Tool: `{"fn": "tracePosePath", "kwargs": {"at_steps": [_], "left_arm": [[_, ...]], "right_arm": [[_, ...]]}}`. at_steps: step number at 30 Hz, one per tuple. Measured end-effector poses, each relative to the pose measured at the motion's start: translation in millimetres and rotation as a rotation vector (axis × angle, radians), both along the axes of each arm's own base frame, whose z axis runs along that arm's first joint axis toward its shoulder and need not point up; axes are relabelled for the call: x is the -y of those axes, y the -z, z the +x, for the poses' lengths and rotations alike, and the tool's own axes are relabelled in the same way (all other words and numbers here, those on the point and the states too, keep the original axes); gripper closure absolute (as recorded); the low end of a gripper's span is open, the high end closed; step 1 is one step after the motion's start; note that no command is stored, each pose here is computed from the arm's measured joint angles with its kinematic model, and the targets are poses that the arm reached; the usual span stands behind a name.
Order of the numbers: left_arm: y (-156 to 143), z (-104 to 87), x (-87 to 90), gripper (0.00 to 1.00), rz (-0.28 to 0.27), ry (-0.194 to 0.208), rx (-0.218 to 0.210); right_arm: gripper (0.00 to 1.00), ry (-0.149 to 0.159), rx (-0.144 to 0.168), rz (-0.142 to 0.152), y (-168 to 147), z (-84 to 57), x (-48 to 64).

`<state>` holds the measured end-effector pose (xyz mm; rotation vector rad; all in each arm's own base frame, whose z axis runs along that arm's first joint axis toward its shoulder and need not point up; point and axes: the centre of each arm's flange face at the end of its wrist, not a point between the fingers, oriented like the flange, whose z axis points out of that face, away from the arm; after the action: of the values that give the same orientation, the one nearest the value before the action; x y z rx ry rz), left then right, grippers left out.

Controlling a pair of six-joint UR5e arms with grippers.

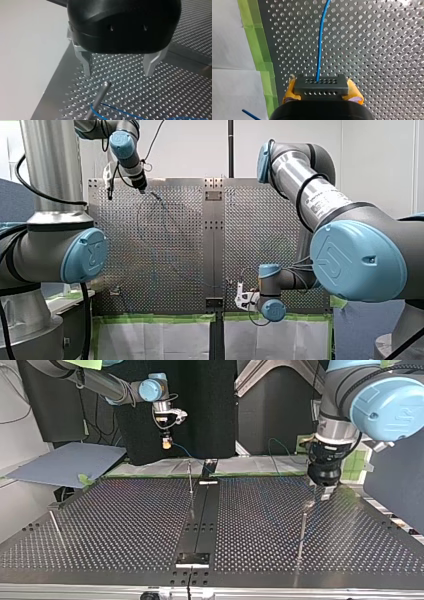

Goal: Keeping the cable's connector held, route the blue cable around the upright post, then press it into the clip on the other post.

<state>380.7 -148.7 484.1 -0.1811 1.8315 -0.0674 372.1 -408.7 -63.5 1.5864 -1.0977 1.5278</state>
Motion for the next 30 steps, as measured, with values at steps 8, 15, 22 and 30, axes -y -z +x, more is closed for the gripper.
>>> {"fn": "tracePosePath", "kwargs": {"at_steps": [8,15,22,30], "left_arm": [[-0.4,-3.4,-2.2,0.00,0.091,-0.031,-0.008],[-1.6,-5.1,-4.9,0.00,0.123,-0.066,-0.007],[-1.7,-5.6,-5.1,0.00,0.125,-0.074,-0.007],[-1.9,-5.9,-5.0,0.00,0.126,-0.076,-0.006]], "right_arm": [[1.00,-0.002,0.000,0.000,0.0,0.5,-0.4],[1.00,-0.004,-0.003,0.003,0.5,0.4,-1.1],[1.00,-0.004,-0.003,0.004,0.5,0.4,-1.1],[1.00,-0.004,-0.003,0.003,0.4,0.4,-1.2]]}}
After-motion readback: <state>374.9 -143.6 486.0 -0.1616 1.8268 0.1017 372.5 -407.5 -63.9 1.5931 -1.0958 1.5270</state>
